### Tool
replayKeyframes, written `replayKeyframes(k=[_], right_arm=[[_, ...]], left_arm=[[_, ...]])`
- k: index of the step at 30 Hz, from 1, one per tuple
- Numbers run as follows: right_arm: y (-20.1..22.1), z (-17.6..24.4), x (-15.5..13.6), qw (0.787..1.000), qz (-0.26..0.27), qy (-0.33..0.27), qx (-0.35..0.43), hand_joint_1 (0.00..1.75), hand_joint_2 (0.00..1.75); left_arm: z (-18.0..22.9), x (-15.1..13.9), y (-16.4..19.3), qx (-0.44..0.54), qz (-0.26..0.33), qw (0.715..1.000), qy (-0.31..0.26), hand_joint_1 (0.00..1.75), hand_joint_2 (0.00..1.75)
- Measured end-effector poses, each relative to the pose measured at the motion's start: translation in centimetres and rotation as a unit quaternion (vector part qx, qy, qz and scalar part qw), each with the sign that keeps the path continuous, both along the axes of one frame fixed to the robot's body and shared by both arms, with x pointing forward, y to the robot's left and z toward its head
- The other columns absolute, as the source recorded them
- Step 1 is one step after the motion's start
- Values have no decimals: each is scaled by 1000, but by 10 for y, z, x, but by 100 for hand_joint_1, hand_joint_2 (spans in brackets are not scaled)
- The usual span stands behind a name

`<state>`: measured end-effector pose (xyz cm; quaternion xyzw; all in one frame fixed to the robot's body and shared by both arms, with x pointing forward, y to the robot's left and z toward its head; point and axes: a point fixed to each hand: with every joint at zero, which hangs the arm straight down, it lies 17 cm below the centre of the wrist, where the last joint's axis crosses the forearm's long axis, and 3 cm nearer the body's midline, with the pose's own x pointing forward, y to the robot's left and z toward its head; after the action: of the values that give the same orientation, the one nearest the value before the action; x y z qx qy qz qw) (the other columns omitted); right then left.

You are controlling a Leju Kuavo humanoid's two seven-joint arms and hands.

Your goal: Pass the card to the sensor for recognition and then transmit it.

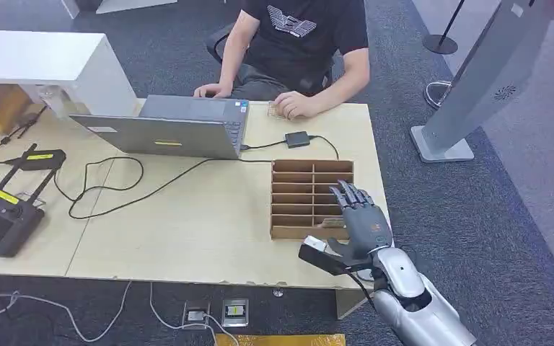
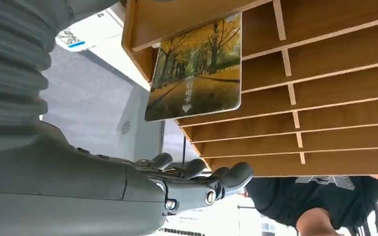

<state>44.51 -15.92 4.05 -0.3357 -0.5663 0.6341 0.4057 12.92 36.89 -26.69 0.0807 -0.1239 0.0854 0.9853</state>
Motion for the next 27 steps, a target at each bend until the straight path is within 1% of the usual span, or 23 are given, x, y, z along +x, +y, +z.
replayKeyframes(k=[2, 3, 4, 5, 27], right_arm=[[-1, -2, 0, 1000, -1, 3, -2, 0, 175], [-1, -3, 0, 1000, -1, 4, -3, 106, 175], [-1, -4, 0, 1000, -2, 5, -3, 157, 175], [-2, -5, 0, 1000, -2, 6, -4, 175, 175], [0, -8, 0, 1000, -1, 19, 3, 175, 175]], left_arm=[[0, 0, 1, 1, 0, 1000, 0, 0, 0], [0, 0, 1, 1, 1, 1000, 0, 0, 0], [0, 0, 1, 1, 1, 1000, 0, 0, 0], [0, 0, 1, 1, 1, 1000, 0, 0, 0], [0, 0, 2, 1, -5, 1000, 0, 0, 0]])
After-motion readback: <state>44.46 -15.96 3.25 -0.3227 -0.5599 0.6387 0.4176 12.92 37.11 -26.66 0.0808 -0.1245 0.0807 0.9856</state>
